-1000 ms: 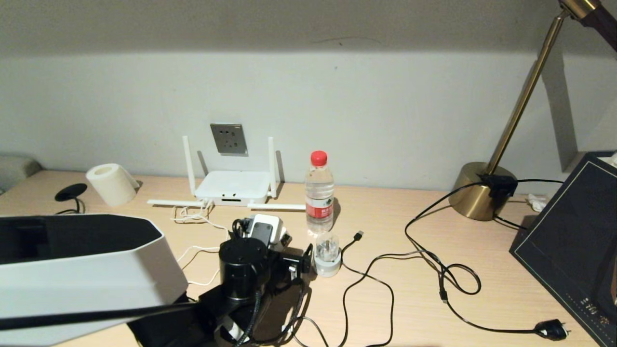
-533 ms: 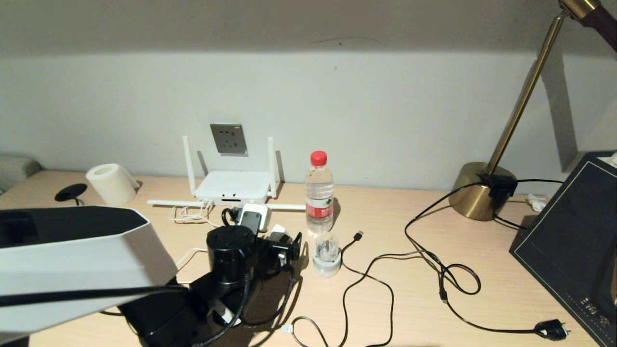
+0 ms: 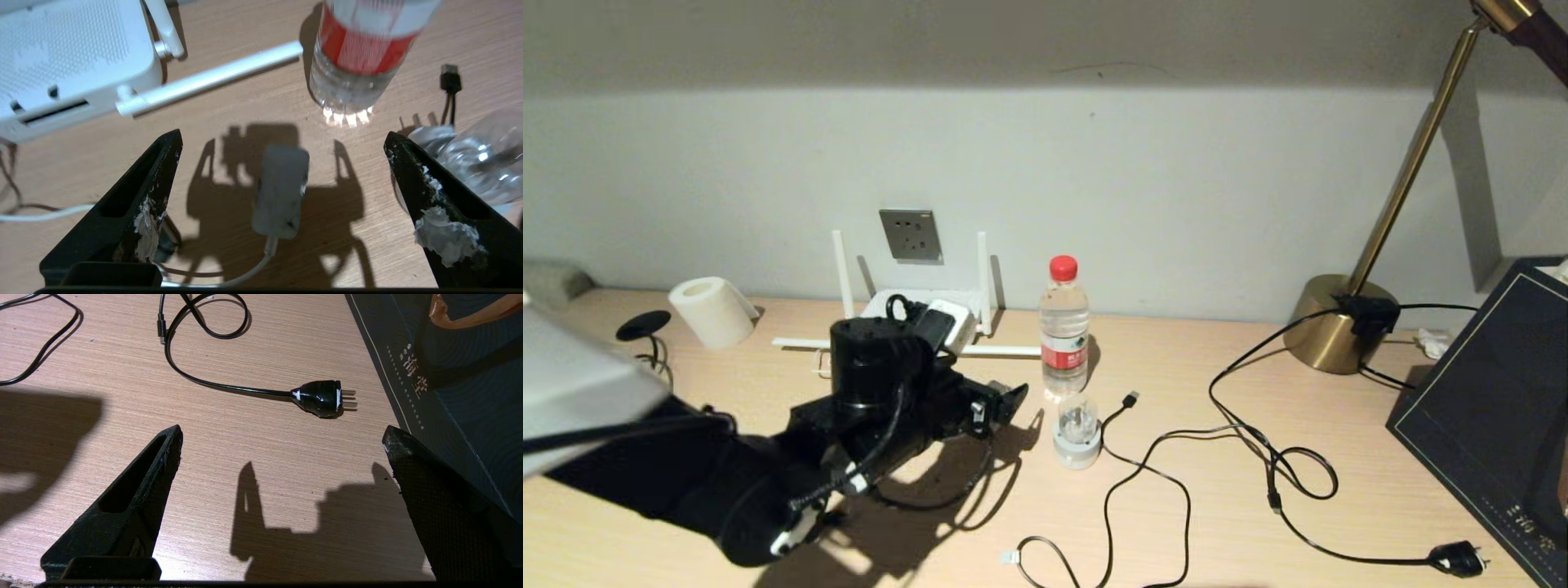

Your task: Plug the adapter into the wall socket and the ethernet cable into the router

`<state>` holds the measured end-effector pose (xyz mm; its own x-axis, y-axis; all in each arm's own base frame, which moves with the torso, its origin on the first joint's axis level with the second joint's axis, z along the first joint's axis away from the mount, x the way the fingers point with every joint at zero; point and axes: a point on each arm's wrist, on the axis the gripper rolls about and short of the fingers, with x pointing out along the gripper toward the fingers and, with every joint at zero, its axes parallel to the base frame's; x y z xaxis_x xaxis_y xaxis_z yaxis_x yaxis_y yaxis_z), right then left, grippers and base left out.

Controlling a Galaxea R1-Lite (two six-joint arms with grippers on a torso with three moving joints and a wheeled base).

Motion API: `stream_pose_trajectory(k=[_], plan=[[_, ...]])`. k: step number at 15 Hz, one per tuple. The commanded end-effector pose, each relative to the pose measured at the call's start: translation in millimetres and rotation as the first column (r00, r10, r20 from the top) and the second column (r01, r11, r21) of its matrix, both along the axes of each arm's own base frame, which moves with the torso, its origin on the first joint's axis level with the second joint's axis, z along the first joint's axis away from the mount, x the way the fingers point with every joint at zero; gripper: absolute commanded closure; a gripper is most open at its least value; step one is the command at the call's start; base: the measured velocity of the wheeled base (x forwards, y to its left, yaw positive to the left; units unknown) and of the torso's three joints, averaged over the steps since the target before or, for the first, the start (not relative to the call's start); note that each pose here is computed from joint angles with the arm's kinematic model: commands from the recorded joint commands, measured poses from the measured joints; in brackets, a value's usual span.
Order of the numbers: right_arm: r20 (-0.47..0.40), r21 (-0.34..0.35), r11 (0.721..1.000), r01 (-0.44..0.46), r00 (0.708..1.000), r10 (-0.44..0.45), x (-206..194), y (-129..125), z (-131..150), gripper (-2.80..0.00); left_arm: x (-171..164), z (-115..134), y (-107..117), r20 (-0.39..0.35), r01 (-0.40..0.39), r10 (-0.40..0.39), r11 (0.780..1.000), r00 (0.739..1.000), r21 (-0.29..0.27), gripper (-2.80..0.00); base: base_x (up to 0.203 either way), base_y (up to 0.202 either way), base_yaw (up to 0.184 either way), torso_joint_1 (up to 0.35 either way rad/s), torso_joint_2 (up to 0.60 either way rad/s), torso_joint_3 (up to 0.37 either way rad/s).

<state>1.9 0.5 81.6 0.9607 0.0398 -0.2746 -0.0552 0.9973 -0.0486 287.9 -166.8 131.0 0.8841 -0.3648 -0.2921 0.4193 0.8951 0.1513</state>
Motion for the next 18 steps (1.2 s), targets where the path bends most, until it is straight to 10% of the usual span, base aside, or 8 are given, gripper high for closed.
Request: stream_pose_trajectory(k=[1, 14, 18], plan=[[-0.01, -0.002, 1.0, -0.001, 1.0, 0.001, 0, 0, -3, -2.8, -3, 32, 10, -0.105, 0.003, 0.002, 0.999, 0.994, 0.052, -2.8, 0.0, 0.0, 0.0, 0.0, 0.0, 0.0], [-0.003, 0.0, 1.0, 0.0, 1.0, 0.0, -1, 0, -3, -2.8, 17, 31, -2, -0.265, 0.049, -0.014, 0.991, 0.964, 0.127, -2.8, 0.0, 0.0, 0.0, 0.0, 0.0, 0.0], [0.24, -0.019, 1.0, -0.006, 0.971, 0.01, -19, 0, -5, -2.8, 20, 22, -7, -0.283, 0.066, -0.023, 0.987, 0.959, 0.144, -2.8, 0.0, 0.0, 0.0, 0.0, 0.0, 0.0]])
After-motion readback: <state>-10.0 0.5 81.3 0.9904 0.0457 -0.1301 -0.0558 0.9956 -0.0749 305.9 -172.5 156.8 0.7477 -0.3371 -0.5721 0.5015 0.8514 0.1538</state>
